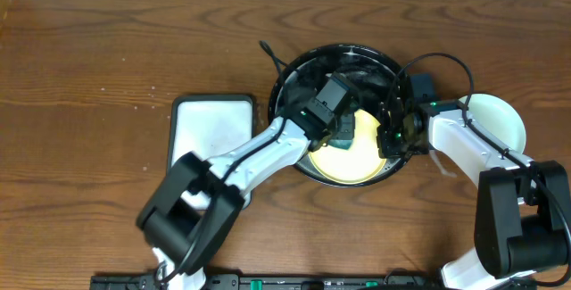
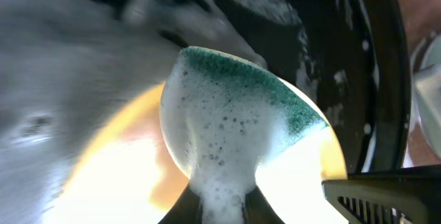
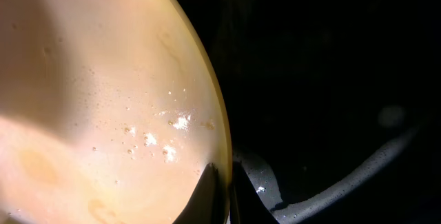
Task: Clean dirty plates on tray and stack at the side
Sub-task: 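Scrub the yellow plate with the left sponge while right gripper holds it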
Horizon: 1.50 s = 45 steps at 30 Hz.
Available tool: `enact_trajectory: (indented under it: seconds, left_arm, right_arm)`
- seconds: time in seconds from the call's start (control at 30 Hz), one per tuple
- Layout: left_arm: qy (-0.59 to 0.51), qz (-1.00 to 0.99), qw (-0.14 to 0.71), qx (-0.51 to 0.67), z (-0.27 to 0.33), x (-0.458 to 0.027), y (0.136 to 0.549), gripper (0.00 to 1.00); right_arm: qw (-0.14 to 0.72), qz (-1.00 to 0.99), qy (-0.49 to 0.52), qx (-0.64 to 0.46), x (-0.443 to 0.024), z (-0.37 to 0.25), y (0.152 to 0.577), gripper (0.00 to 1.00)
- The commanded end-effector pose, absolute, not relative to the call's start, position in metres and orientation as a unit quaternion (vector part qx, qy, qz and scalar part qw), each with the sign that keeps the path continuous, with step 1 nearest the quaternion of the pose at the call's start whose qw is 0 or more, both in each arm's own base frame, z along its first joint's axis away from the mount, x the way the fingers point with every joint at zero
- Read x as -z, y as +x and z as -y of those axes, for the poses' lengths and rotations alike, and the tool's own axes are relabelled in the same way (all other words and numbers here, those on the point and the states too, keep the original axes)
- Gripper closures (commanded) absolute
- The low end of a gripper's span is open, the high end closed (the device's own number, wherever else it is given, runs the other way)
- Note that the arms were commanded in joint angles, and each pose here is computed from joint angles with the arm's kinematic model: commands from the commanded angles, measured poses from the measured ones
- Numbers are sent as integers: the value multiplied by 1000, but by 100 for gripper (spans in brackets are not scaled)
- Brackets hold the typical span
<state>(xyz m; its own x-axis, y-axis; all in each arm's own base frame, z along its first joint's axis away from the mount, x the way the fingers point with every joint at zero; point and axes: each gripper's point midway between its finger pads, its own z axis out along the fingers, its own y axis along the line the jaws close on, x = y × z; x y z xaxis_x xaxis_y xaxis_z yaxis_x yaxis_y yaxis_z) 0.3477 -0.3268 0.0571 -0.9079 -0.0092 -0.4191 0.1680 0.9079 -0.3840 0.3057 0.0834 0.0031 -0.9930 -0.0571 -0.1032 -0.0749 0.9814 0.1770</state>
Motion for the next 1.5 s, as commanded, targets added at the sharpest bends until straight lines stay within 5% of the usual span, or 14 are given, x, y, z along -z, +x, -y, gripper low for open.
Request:
enact_trajectory:
  seconds: [0.0, 0.7, 1.03, 1.47]
  left_arm:
    - [95, -943, 181, 262, 349, -51, 337, 92]
    - [225, -928, 248, 161, 283, -23, 396, 92]
    - [199, -915, 327, 126, 272, -74, 418, 92]
    - [173, -922, 246, 246, 337, -59, 367, 92]
  right_arm:
    - [18, -998, -47, -41, 13, -63, 289, 99]
    - [16, -998, -46, -41, 13, -63, 288, 99]
    - [15, -998, -46, -40, 13, -63, 288, 99]
    - [18, -998, -46, -41, 13, -63, 289, 99]
